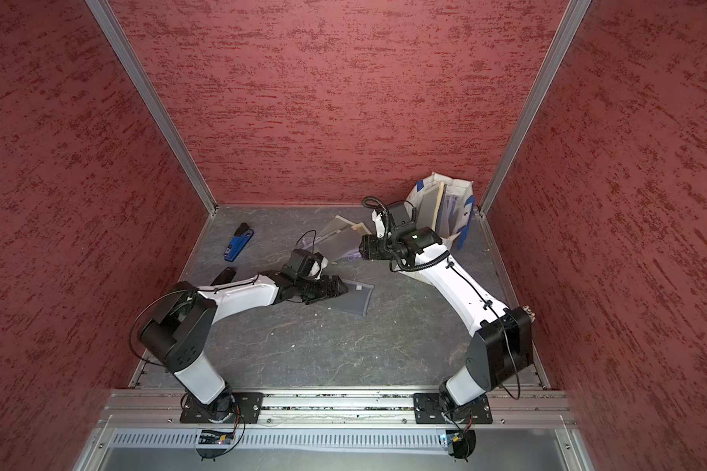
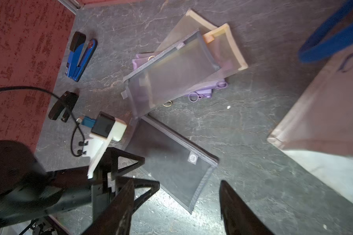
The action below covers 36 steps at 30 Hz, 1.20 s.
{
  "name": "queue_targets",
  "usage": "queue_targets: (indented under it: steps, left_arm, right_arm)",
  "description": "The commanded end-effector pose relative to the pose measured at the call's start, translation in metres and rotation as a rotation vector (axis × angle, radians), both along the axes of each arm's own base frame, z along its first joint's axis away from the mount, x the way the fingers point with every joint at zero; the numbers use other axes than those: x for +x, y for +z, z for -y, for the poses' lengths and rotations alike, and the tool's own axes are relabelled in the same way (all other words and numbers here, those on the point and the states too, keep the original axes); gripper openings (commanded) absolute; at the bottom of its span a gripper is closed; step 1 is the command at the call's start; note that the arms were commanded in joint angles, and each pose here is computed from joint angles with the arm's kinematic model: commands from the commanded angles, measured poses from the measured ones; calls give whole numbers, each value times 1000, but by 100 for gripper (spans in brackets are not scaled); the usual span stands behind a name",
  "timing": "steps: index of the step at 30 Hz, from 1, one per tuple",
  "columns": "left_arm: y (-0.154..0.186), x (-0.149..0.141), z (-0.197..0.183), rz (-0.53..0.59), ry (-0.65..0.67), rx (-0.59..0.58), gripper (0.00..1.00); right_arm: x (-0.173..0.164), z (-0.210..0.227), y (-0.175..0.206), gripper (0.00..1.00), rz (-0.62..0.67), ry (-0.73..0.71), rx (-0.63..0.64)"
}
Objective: Put the pencil pouch into the canvas bag
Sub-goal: Pick up the pencil pouch from the center of the board.
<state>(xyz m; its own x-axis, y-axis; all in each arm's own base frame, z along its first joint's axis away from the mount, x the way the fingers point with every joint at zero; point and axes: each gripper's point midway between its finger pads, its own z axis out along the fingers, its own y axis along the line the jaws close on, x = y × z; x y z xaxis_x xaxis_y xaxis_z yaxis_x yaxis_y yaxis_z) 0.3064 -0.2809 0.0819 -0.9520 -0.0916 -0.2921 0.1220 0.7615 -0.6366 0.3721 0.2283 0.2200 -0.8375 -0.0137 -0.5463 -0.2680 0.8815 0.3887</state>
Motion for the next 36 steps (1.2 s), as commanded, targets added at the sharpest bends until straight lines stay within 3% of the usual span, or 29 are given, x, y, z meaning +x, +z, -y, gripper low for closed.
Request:
queue_targets:
  steps: [1,8,19,27,36]
  left_arm:
    - [25,-17,-7,42,-34,-22,97]
    - [22,-39,-39,-18,54,-47,97]
    - [-12,-36,-45,-92,146,-111,98]
    - [-32,-10,-62,-124,279,-143,98]
    - [-42,2,-61,-141,296,-166,98]
  right_arm:
    - [3,-31,-16,66,-42,57,51]
    - [22,-58,-70,66,-124,60,39]
    - [37,-67,-143,66,-211,58,-14]
    - [19,-63,-171,66,-284,62,-10]
    - [-9,-51,-186,66,-332,46,-1]
